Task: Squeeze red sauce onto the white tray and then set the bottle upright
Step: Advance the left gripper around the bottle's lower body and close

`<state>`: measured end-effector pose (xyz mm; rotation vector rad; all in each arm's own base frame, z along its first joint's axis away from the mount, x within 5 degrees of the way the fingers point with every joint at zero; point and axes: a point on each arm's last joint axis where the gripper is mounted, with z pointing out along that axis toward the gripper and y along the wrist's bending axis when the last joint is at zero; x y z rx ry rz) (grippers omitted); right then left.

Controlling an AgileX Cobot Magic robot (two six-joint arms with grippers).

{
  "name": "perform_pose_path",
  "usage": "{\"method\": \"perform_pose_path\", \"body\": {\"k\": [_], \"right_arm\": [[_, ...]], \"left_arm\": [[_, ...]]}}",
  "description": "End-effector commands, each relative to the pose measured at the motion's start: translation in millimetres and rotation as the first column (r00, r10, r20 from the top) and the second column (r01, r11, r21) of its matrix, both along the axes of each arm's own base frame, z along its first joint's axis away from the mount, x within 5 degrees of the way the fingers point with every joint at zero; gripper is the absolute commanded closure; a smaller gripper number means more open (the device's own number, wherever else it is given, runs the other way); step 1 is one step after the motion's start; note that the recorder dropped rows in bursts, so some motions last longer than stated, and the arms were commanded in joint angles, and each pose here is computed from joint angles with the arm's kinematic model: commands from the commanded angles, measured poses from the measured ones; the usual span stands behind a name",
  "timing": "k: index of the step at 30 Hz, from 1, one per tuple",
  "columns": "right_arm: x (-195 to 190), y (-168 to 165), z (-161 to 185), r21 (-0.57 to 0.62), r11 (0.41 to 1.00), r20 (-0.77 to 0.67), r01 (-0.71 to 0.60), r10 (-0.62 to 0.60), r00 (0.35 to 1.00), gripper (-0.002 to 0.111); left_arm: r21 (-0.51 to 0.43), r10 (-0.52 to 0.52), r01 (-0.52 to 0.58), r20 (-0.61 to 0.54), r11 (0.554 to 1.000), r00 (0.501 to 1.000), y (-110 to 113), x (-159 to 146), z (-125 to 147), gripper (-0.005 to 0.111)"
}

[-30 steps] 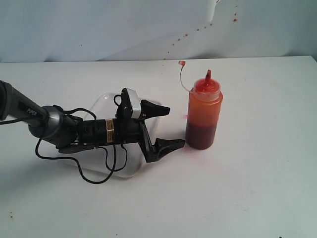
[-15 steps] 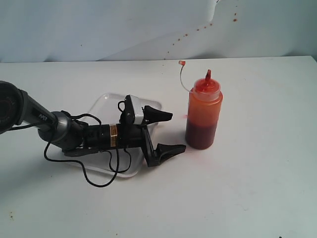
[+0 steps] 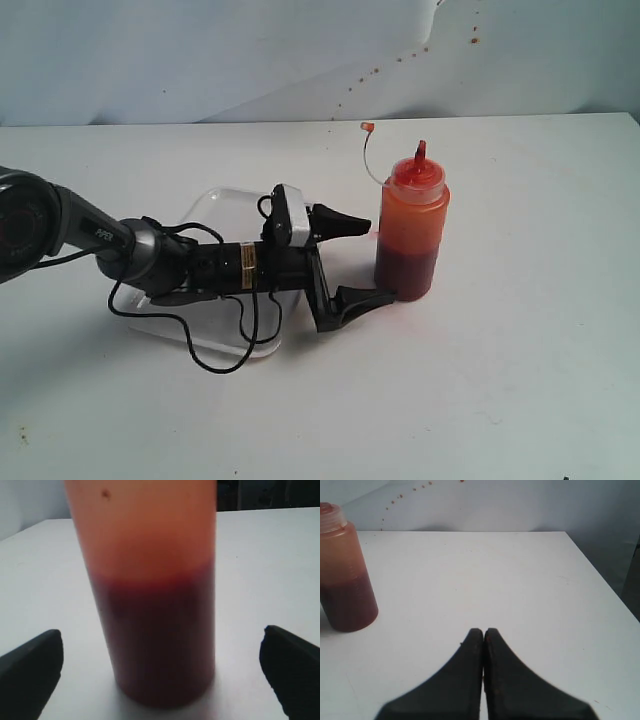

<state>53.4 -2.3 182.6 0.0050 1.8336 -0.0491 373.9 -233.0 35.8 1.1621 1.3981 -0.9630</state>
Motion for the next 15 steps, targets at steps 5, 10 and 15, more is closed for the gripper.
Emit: {"method": "perform_pose_path", "body": {"k": [5,10,15], "right_arm": [[0.0,-0.4,-0.5,0.003,1.000,0.005,0.008,-0.008,1.000,0.108],[0.0,-0.4,-0.5,0.003,1.000,0.005,0.008,-0.008,1.000,0.108],[0.0,-0.4,-0.5,0.003,1.000,0.005,0.008,-0.008,1.000,0.108]], "left_arm": [[-0.069,-0.035,0.030,-0.066,0.997,0.997,-9.7,10.5,-7.8,0.003],[-0.059,-0.069,0.066,-0.048,0.996,0.996,-13.6,10.4,-8.0,0.003],[-0.064,-0.089,0.086,-0.041,0.994,0.995,-22.9,10.7,-4.0,0.003]]}}
